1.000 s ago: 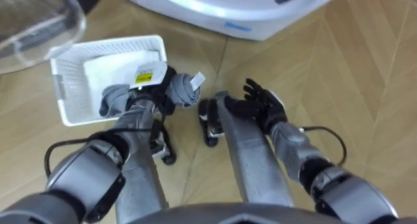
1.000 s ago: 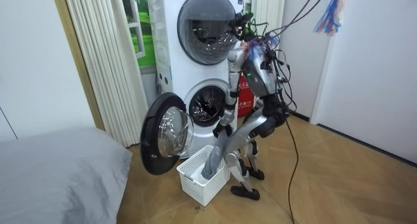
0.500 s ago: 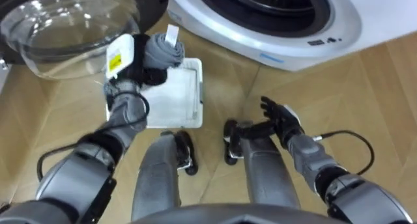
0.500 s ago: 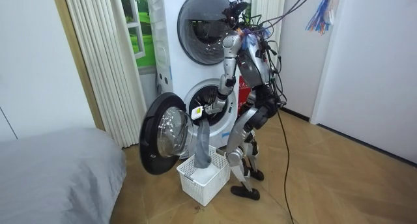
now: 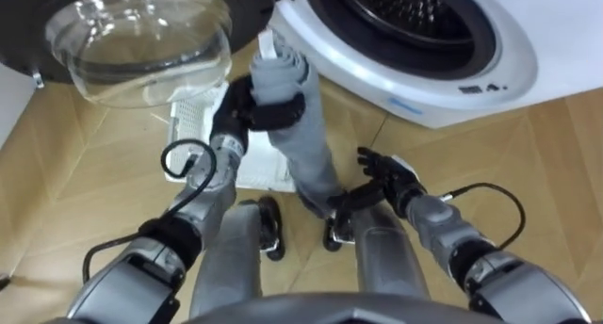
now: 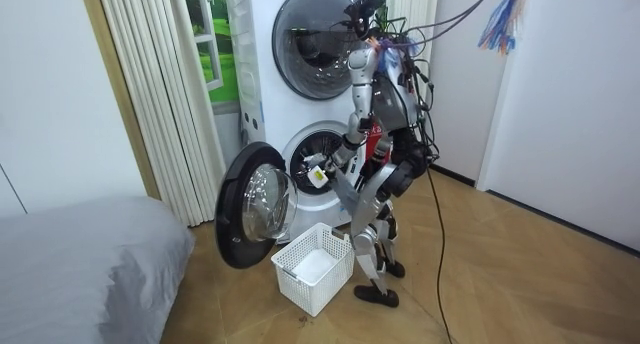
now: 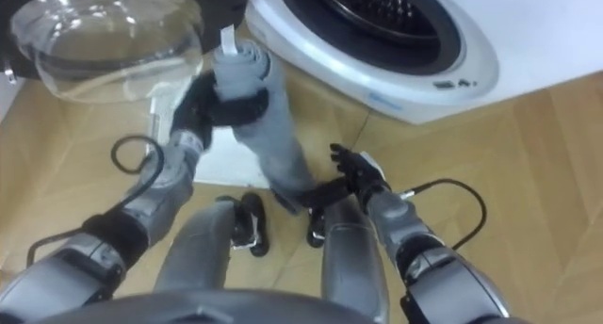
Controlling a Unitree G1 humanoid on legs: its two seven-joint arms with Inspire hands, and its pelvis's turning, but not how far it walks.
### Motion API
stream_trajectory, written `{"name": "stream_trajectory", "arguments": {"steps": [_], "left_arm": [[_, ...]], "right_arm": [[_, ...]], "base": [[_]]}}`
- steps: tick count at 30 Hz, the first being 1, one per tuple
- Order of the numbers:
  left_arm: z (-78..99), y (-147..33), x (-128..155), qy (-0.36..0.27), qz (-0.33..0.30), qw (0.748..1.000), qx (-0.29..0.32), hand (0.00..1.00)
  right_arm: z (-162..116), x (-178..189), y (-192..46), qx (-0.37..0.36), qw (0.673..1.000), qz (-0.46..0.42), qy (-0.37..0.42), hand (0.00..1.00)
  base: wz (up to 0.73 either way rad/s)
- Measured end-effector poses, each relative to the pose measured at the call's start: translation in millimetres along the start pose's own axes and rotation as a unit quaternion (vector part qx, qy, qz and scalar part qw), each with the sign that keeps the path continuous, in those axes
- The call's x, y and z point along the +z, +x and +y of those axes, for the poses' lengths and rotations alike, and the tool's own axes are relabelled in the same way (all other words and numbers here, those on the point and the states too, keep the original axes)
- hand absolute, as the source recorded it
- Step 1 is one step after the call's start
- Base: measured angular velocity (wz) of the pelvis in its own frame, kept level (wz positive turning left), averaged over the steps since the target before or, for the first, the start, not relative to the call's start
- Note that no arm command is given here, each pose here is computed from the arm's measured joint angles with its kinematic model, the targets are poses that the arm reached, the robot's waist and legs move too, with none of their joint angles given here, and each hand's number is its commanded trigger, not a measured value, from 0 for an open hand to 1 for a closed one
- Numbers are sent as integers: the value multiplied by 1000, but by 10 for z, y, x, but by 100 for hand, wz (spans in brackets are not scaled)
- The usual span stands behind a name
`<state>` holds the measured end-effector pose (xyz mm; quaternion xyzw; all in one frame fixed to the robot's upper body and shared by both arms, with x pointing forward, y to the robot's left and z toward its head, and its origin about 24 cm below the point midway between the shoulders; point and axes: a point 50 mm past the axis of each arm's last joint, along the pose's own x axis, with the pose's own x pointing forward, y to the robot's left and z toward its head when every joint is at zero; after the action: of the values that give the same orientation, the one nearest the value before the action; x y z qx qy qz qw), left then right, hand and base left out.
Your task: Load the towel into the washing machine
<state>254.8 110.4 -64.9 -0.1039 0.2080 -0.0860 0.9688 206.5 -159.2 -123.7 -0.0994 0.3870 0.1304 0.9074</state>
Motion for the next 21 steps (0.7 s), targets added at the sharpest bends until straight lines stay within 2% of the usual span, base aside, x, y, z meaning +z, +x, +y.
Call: {"name": "stream_trajectory", "arguments": {"steps": [6,12,13,14,21], "left_arm": [[-112,-50,-26,-103,5,991,-81,100],[-128,-78,-60,-166,17,980,-112,100],[-141,-82,-58,-171,18,978,-115,100],[-169,-86,-46,-174,17,977,-126,100],[-281,-90,11,-194,13,966,-174,100]], "right_arm": [[15,-28,-9,5,1000,3,0,0],[29,-81,-38,5,1000,1,8,0],[29,-86,-39,5,1000,2,8,85],[33,-104,-45,5,1000,4,9,100],[8,-121,-49,0,1000,11,-2,100]], "base": [[5],[-1],[0],[0],[0]]}}
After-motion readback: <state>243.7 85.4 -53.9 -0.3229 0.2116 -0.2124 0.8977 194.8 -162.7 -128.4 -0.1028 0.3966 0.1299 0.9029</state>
